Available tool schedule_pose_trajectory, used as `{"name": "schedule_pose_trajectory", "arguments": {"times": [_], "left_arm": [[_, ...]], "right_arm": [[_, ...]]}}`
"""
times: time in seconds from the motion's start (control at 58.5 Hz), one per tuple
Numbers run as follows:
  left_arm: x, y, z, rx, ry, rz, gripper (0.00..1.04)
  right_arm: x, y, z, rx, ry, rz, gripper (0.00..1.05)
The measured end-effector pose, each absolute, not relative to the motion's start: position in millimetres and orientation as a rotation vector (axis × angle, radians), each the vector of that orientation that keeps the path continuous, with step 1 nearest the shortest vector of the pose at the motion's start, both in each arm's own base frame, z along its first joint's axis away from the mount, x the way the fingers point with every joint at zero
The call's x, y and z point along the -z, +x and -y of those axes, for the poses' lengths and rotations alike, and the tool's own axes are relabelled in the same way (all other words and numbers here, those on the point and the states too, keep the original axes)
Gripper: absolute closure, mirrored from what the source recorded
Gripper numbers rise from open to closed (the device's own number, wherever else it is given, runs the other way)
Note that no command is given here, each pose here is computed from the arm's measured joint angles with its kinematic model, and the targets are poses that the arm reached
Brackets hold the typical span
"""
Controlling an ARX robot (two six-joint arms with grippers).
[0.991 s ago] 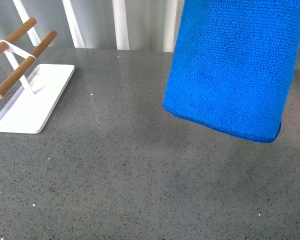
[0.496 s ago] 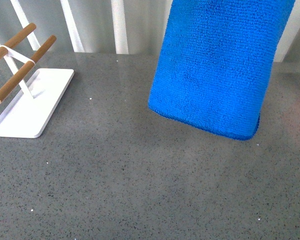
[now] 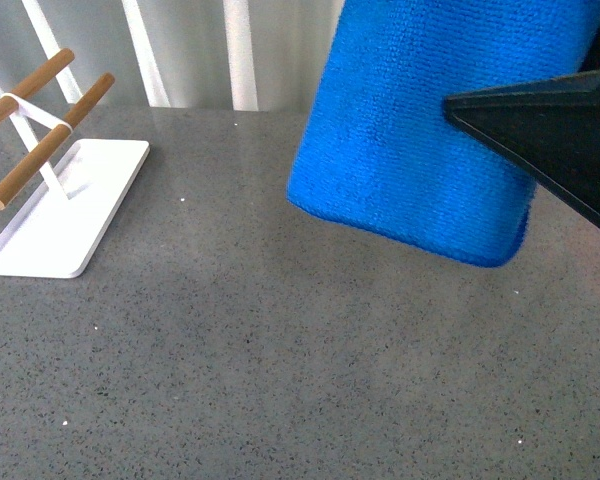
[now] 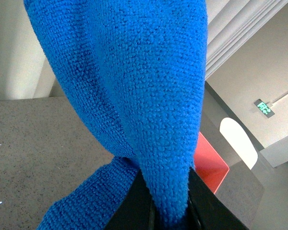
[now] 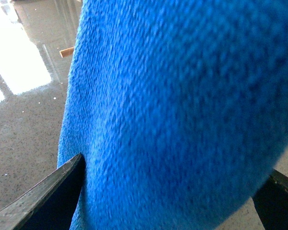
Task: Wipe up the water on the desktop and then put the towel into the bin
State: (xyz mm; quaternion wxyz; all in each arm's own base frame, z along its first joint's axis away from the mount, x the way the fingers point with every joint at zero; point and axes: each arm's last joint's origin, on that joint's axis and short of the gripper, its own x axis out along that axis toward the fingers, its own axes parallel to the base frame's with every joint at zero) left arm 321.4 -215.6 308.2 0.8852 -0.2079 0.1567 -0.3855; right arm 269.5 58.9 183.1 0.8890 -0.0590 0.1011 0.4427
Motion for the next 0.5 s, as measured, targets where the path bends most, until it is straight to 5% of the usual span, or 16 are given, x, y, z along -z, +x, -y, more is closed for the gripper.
{"name": "schedule_pose_trajectory", "arguments": {"times": [0.137,0.496], "left_arm": [[-307,322,216,0.8,-0.434,-0.331,0.99],[-306,322,214,0.783,-0.431,-0.336,0.99]], "right_arm": [[-195,290,-74,-0.918,-0.144,-0.177,0.08],[-213,294,-92,-0.936,-0.137,-0.118,0.65]]}}
